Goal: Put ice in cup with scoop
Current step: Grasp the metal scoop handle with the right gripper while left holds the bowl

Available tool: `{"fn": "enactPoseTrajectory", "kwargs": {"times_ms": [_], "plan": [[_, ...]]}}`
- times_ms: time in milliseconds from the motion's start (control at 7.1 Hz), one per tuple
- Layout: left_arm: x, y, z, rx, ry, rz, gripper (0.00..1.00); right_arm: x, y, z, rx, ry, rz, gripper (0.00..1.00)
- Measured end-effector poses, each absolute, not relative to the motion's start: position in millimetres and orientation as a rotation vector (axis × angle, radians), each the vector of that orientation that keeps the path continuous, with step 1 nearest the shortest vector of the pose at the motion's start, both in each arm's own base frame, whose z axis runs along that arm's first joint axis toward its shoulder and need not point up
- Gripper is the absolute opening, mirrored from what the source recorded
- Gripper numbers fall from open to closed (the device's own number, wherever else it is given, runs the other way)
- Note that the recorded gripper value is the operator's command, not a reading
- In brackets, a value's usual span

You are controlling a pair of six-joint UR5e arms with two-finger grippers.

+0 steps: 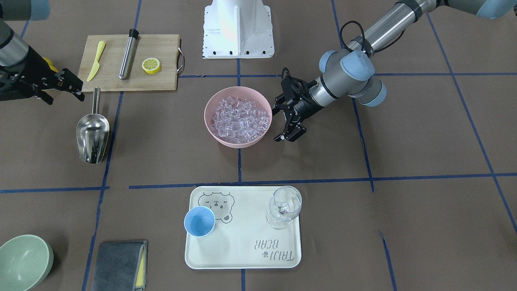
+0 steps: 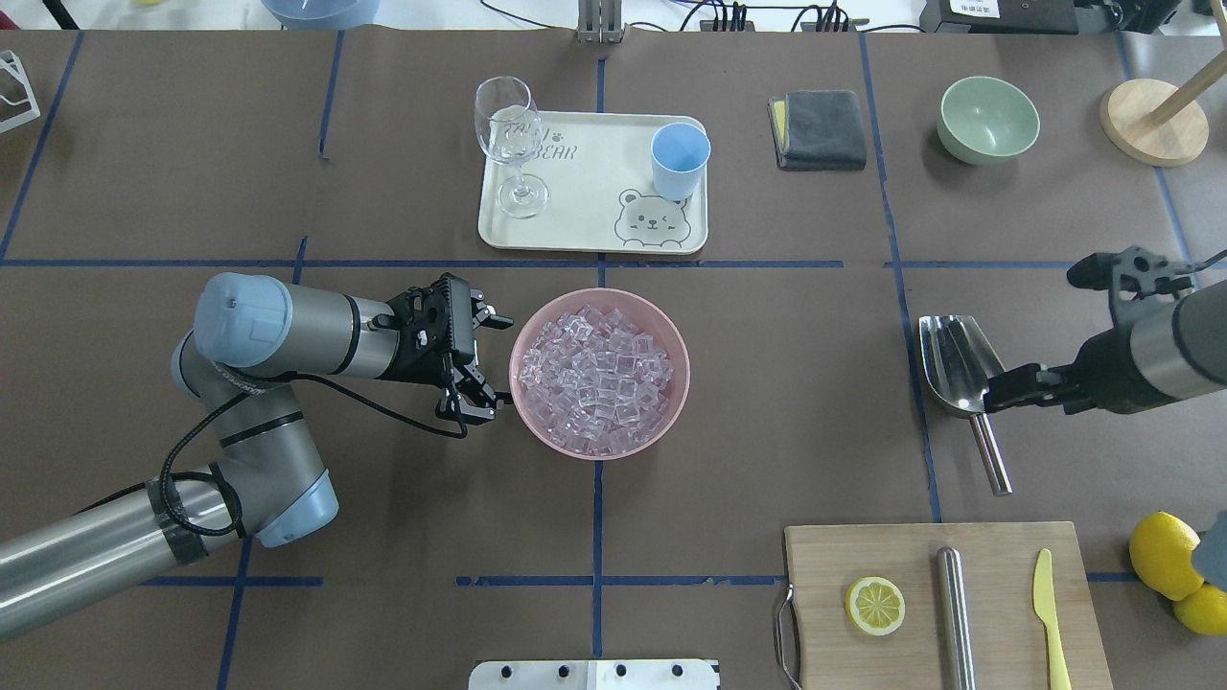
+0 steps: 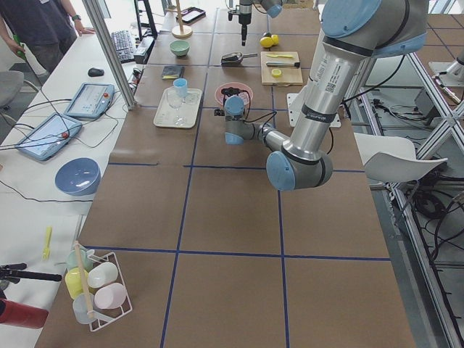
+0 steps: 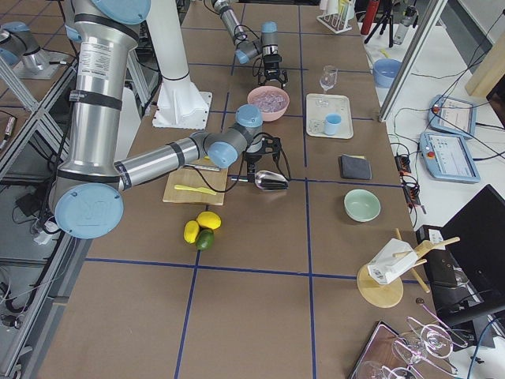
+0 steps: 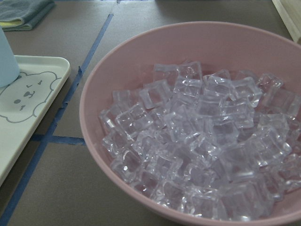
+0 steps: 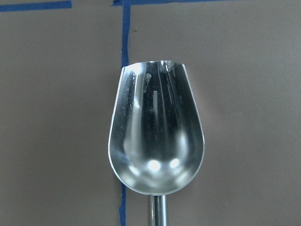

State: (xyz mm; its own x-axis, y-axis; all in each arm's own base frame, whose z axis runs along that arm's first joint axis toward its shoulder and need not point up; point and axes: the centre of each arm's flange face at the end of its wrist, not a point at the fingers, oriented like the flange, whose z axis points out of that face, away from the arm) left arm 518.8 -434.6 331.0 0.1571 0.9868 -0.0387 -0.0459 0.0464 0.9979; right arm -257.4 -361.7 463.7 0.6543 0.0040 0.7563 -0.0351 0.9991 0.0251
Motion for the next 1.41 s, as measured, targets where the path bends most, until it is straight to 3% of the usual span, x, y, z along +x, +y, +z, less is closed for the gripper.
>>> {"fn": "enactPoseTrajectory", "kwargs": {"times_ms": [141,282,564,705,1409], "plan": [[519,-435,331,1.212,1.077,1.086,1.0,-280,-347,468,0.027,-0.837,0.015,0.99],[518,-435,332,1.213,1.076,1.086,1.0,-296,-336,473,0.012,-0.822,-0.001,0.92],[518,-435,332,1.213,1.076,1.086,1.0,-309,-326,483,-0.007,-0.802,-0.024,0.47],[518,-434,332,1.213,1.077,1.086,1.0,-311,-324,487,-0.014,-0.794,-0.027,0.43],[517,-434,332,1.221,1.082,1.086,1.0,-313,-323,498,-0.029,-0.772,-0.029,0.46]]}}
